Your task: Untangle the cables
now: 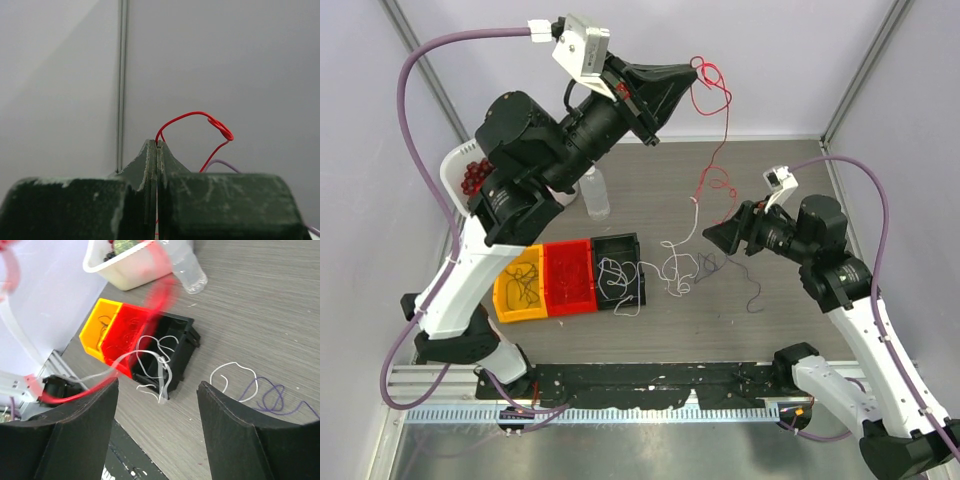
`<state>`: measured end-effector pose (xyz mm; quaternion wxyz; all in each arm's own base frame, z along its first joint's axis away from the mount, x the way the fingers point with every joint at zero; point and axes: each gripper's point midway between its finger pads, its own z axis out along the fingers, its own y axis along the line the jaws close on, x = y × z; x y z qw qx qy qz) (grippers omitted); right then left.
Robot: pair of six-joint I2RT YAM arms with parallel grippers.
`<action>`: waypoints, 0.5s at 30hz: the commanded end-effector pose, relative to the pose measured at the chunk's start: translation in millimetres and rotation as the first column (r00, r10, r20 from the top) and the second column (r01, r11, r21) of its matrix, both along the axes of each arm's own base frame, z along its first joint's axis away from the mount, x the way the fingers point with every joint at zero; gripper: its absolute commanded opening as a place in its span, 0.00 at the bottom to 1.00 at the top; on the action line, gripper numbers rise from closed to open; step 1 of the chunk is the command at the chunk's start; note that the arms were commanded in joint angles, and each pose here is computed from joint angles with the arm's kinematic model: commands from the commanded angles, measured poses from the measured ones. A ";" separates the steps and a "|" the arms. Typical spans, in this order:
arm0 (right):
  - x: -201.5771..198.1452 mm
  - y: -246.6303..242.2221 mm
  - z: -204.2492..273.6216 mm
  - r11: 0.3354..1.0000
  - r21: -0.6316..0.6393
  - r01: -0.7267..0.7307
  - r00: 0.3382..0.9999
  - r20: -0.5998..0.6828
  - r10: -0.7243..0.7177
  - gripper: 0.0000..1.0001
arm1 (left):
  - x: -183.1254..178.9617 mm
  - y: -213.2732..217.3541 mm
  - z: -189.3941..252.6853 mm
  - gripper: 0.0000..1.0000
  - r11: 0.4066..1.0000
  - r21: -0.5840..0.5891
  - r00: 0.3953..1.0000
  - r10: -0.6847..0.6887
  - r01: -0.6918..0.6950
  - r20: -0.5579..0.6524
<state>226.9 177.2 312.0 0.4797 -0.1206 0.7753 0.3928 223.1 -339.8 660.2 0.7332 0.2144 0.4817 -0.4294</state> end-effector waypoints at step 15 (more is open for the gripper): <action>-14.8 15.8 8.2 0.992 0.065 -0.109 0.990 0.101 0.102 0.69 | -21.7 -14.6 45.6 0.00 0.952 -0.233 0.980 -0.196 0.199 0.036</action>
